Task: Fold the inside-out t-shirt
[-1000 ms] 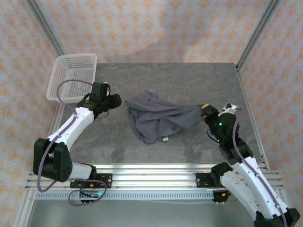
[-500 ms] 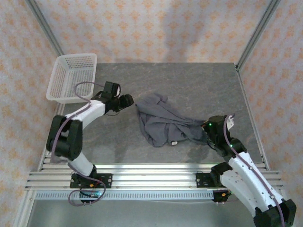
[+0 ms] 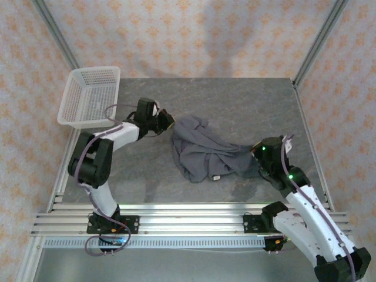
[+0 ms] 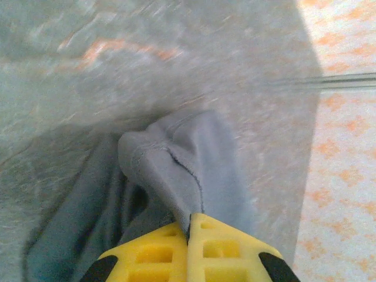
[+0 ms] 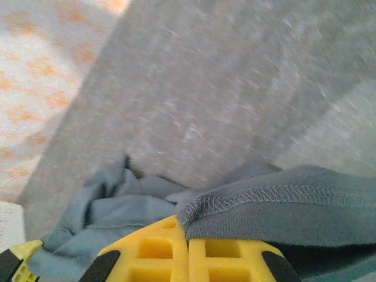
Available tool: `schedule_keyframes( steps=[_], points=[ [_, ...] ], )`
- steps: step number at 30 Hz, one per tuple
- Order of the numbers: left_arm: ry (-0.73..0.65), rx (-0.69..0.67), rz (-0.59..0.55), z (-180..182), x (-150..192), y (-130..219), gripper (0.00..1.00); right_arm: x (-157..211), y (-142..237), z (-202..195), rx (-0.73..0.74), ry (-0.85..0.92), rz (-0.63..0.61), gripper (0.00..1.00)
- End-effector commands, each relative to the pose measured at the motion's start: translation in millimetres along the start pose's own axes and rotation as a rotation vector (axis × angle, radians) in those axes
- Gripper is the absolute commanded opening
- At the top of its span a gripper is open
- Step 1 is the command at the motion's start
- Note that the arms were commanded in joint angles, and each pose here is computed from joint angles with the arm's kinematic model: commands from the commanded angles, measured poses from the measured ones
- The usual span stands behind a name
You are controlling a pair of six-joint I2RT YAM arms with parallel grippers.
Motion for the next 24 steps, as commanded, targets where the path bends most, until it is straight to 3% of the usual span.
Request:
schedule_keyframes(
  steps=[1,6,9,11,18,24],
  points=[
    [-0.222,0.158,-0.237,-102.6,-23.6,98.4,0.0,-43.6,39.3,38.1,-0.102,0.062,-0.16,0.0],
    [-0.509,0.138,-0.576,-180.8,-22.8,235.4,0.0,-116.9,127.1,97.0,-0.238,0.194,-0.437,0.0],
    [-0.616,0.074,-0.813,-191.9,-13.4,302.8,0.0,-151.0,183.3,108.8,-0.279,0.193,-0.649,0.0],
    [-0.666,0.07,-0.913,-193.7,-5.1,332.2,0.0,-162.7,205.5,116.6,-0.34,0.194,-0.731,0.0],
    [-0.835,0.372,-1.06,-201.4,41.7,402.4,0.0,-182.7,255.3,152.9,-0.59,0.291,-0.787,0.0],
    [-0.917,0.506,-1.104,-209.2,69.8,449.5,0.0,-184.8,296.7,170.8,-0.882,0.337,-0.809,0.0]
  ],
)
Point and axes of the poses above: each hand's point on the last joint's axis, 136 mm out from that joint toward the fingers, its own y axis back along the fingers, its own z axis along the line the jaws close on, x = y × z, the point moved 9 cm from there along y, back along the fingers, and after that the axes turned 5 degrees about y, right-handed, at the moved point
